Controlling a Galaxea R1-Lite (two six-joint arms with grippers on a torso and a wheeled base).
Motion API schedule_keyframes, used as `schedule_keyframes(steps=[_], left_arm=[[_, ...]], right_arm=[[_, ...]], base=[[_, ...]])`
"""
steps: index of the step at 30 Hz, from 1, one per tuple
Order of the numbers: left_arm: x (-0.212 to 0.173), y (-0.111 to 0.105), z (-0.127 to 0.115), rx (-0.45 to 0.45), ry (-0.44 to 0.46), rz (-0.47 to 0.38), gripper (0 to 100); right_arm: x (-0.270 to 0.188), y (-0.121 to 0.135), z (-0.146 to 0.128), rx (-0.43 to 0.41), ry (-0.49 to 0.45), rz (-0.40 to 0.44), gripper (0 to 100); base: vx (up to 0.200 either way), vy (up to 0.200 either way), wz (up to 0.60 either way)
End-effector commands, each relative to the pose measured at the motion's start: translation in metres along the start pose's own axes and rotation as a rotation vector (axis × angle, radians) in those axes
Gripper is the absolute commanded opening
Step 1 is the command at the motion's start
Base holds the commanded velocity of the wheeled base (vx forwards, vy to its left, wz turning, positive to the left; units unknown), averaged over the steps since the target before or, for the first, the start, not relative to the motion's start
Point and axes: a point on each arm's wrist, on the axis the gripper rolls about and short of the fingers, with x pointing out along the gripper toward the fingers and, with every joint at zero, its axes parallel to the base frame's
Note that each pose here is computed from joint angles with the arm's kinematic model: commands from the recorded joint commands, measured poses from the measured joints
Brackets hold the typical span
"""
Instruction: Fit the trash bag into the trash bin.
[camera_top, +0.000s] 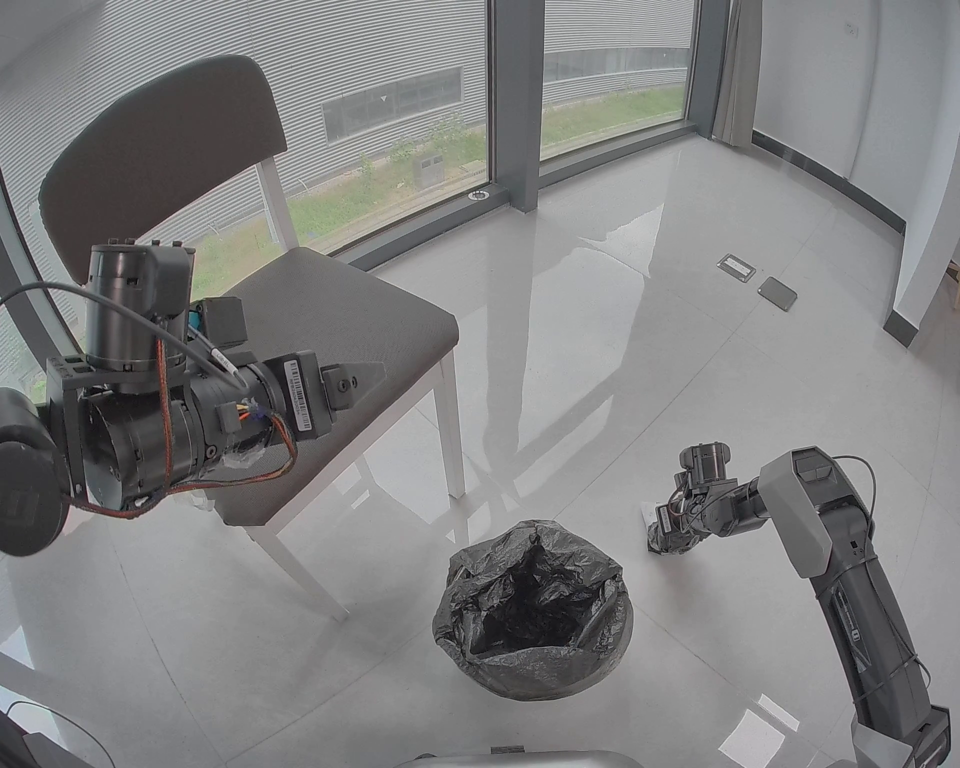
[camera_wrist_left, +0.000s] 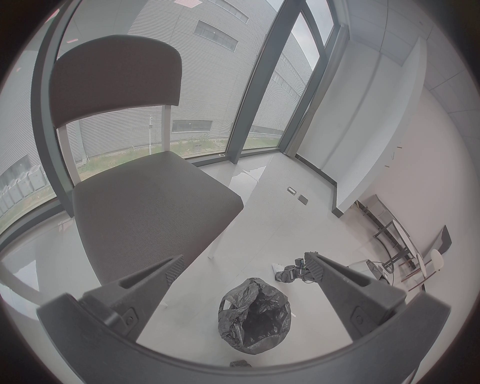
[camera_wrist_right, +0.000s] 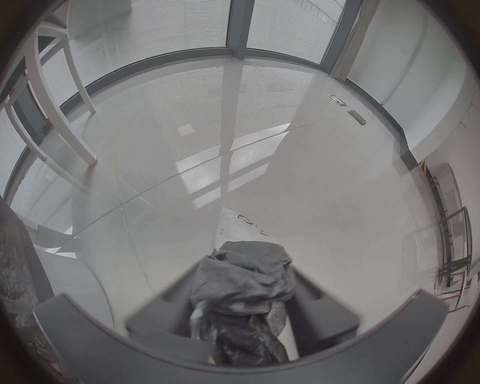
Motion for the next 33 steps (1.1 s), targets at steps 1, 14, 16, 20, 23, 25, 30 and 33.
schedule_keyframes(steps=[1,14,16,20,23,25,30,33], left_arm=[[-0.003,0.000,0.001,-0.002,-0.007,-0.003,100],[0.028,-0.001,-0.016,0.029,0.072,0.012,100],[0.034,-0.002,-0.021,0.059,0.090,0.010,100],[0.048,-0.009,-0.028,0.083,0.105,-0.005,100],[0.056,-0.009,-0.033,0.084,0.123,0.000,100],[0.062,-0.008,-0.038,0.085,0.141,0.007,100],[0.080,-0.010,-0.052,0.094,0.177,0.011,100],[0.081,-0.014,-0.052,0.097,0.172,0.006,100]], right_arm=[[0.001,0.001,-0.002,0.001,0.002,0.001,0],[-0.120,-0.017,0.095,-0.016,-0.253,-0.024,0],[-0.153,-0.021,0.108,-0.011,-0.326,-0.032,0],[-0.233,-0.018,0.120,-0.012,-0.469,-0.018,0],[-0.276,-0.007,0.119,-0.028,-0.512,0.020,0],[-0.303,0.002,0.115,-0.036,-0.530,0.054,0],[-0.359,0.034,0.083,-0.090,-0.525,0.229,0],[-0.378,0.054,0.063,-0.108,-0.498,0.320,0]], base=[[0.000,0.000,0.00],[0.000,0.000,0.00],[0.000,0.000,0.00],[0.000,0.000,0.00],[0.000,0.000,0.00],[0.000,0.000,0.00],[0.000,0.000,0.00],[0.000,0.000,0.00]])
